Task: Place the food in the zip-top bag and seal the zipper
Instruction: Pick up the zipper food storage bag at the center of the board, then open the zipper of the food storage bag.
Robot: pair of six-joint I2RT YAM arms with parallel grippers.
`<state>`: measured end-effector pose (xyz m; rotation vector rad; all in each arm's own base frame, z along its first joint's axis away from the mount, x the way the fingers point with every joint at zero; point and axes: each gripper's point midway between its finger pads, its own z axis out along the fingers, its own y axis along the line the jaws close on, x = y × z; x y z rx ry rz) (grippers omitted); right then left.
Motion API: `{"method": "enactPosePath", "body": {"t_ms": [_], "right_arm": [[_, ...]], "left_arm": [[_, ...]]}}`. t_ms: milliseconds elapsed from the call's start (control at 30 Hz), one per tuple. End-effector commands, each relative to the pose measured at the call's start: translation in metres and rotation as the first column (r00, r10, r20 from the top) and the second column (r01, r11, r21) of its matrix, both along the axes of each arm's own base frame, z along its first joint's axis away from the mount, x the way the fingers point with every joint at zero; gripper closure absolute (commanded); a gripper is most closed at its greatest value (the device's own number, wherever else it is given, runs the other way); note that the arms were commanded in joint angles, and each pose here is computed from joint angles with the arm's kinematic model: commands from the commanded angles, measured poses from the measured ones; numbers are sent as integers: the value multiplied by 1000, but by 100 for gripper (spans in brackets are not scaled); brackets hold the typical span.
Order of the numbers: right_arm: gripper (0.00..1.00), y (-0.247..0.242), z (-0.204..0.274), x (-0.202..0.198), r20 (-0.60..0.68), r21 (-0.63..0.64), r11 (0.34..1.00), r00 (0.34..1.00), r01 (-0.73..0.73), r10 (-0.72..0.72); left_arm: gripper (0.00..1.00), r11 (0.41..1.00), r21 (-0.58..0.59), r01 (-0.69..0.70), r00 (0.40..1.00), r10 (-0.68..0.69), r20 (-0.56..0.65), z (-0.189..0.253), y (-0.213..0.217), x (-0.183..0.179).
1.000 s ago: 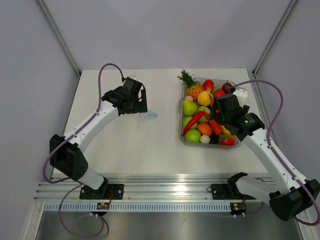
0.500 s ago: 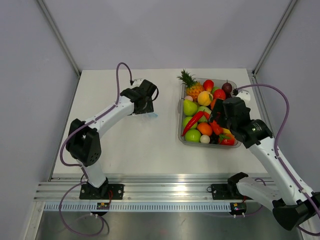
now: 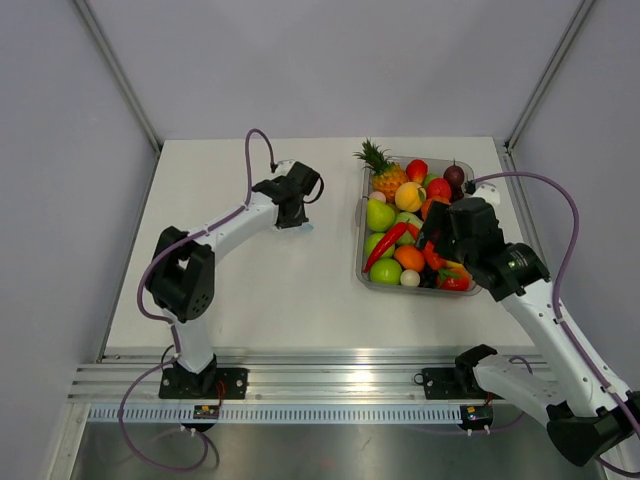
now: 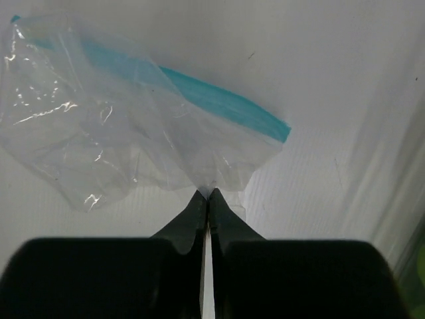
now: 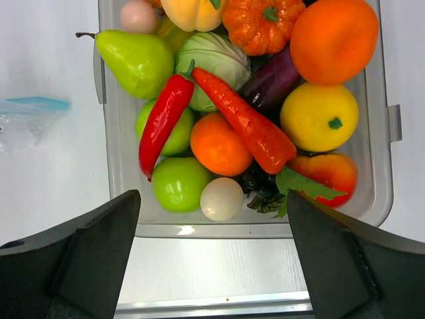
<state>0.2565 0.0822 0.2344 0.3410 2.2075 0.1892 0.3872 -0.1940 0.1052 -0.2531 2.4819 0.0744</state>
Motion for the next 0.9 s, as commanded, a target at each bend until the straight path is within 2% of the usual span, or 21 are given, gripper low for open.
{"method": "enactPosePath", "body": {"t_ms": [0,67,100,167,200,267,300,333,367,400,467,500,533,567,600,633,667,700,767,867], "right_arm": [[1,5,3,-4,8,30,999,1000,-27,27],[1,15,4,-5,4,56,996,997,-76,76],[1,19,7,-3,12,67,993,995,-95,94],[0,31,11,-3,15,109,984,990,-141,140],[1,38,19,1,48,137,977,986,-163,157],[1,56,31,2,85,206,952,973,-226,213],[0,66,40,8,124,250,936,967,-246,221],[1,70,45,11,141,272,927,964,-258,226],[0,86,51,6,153,322,890,945,-324,289],[1,94,59,9,188,348,869,934,-352,303],[1,106,61,9,193,408,832,926,-377,324],[0,112,67,10,210,439,809,920,-392,331],[0,115,67,10,214,452,800,919,-394,332],[1,117,67,11,217,463,792,917,-397,334],[0,120,71,13,233,484,779,917,-399,324],[1,123,73,12,243,499,764,913,-408,329],[0,127,71,11,238,517,748,909,-416,342],[1,131,76,13,251,545,726,908,-419,335],[2,137,71,12,239,578,701,908,-419,345],[4,140,66,15,235,619,679,918,-394,318]], "left_arm": [[100,988,-127,93,994,-84,72,29,-18,8],[100,970,-180,163,984,-147,104,48,-26,4],[100,941,-237,239,970,-222,98,55,-34,-5],[100,886,-319,336,939,-291,181,93,-42,-17],[100,824,-389,412,911,-357,206,109,-50,-28],[100,751,-442,491,869,-389,305,143,-50,-42],[100,675,-493,550,835,-437,334,154,-59,-56],[100,633,-521,573,820,-456,347,155,-60,-65],[100,585,-524,619,785,-445,431,178,-59,-68],[100,501,-565,656,754,-476,453,187,-66,-82],[100,408,-583,703,708,-475,522,200,-67,-92],[100,304,-606,735,667,-485,566,206,-73,-102],[100,263,-633,728,665,-492,562,212,-73,-111],[100,216,-613,760,630,-478,613,218,-73,-111],[100,146,-639,755,617,-489,616,221,-75,-122],[100,107,-634,766,595,-489,637,226,-76,-126],[100,63,-595,802,547,-478,687,236,-77,-129],[100,27,-614,789,547,-487,681,234,-77,-135],[100,-22,-570,821,494,-475,728,244,-78,-141],[100,-80,-541,837,446,-474,759,253,-77,-152]]}}
